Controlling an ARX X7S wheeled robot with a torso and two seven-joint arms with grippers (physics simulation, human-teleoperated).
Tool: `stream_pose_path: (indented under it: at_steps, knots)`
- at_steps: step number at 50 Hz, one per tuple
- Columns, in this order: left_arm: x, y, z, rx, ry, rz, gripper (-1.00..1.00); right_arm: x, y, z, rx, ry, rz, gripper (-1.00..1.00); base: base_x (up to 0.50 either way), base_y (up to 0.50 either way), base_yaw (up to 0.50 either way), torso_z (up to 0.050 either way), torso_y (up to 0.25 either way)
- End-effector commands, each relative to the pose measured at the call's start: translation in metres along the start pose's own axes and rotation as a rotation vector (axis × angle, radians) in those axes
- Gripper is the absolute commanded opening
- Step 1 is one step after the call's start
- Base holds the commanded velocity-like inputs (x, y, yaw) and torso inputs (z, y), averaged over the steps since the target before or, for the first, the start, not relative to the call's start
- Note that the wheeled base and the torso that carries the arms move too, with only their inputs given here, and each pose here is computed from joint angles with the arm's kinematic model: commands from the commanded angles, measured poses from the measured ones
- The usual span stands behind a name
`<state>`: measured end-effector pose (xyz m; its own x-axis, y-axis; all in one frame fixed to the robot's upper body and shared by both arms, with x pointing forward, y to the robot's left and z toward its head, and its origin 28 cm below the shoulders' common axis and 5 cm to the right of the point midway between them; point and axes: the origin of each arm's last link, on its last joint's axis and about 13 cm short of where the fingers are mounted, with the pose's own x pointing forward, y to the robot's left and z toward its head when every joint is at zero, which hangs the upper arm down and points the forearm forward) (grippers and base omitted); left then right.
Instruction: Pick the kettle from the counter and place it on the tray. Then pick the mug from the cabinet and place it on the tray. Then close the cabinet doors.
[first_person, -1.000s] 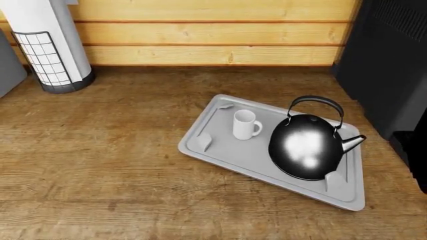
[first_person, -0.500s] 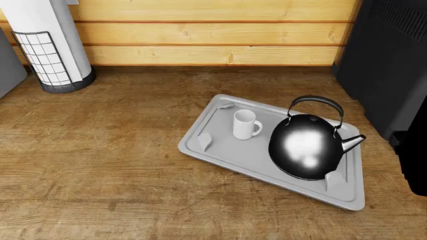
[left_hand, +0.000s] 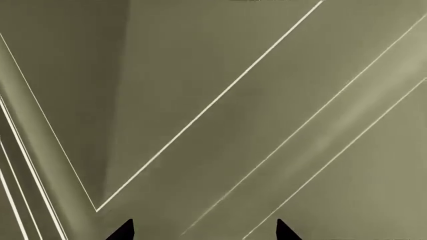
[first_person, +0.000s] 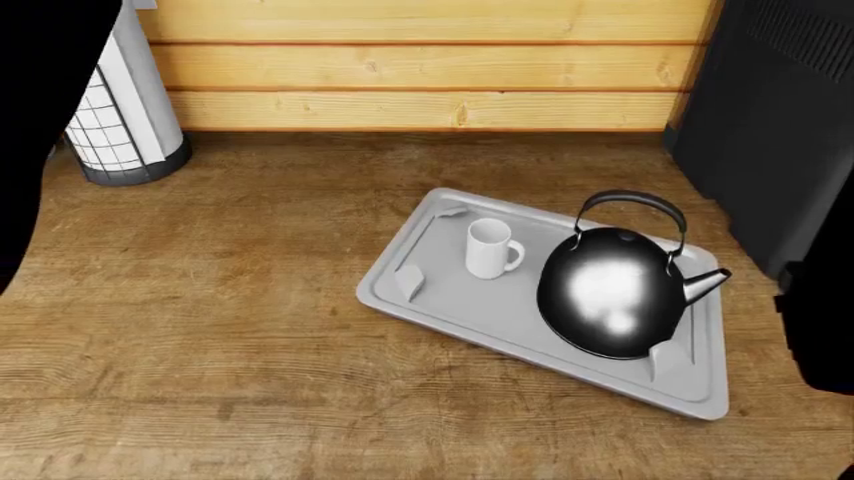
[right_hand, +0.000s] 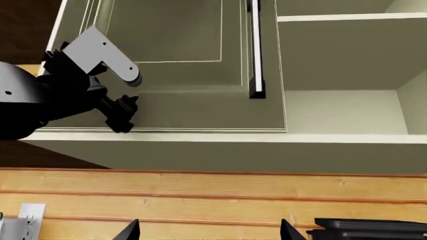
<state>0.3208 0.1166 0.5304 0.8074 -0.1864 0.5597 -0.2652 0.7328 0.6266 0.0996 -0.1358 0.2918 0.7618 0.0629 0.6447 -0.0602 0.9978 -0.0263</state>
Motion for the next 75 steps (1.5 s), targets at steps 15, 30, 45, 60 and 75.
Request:
stream_pose_path:
  at_steps: [15,30,45,60,75]
  knots:
    - [0.008,0.002,-0.035,-0.421,0.116,-0.133,1.0,-0.001,0.0,-0.002,-0.003,-0.007,-0.001,1.0,0.0,0.0,0.0,0.0,0.0]
    - [-0.117,0.064,-0.018,-0.765,-0.22,0.011,1.0,0.003,0.002,0.004,-0.007,-0.014,0.01,1.0,0.0,0.0,0.0,0.0,0.0]
    - [-0.271,0.016,-0.087,-0.924,-0.222,0.102,1.0,0.007,0.001,0.009,-0.046,-0.031,-0.015,1.0,0.0,0.0,0.0,0.0,0.0]
    - [-0.299,0.013,-0.093,-0.967,-0.203,0.148,1.0,0.016,0.002,0.021,-0.09,-0.091,-0.038,1.0,0.0,-0.36,0.0,0.0,0.0]
    - [-0.301,0.011,-0.095,-1.019,-0.177,0.146,1.0,0.016,0.003,0.019,-0.09,-0.086,-0.039,1.0,0.0,-0.5,0.0,0.0,0.0]
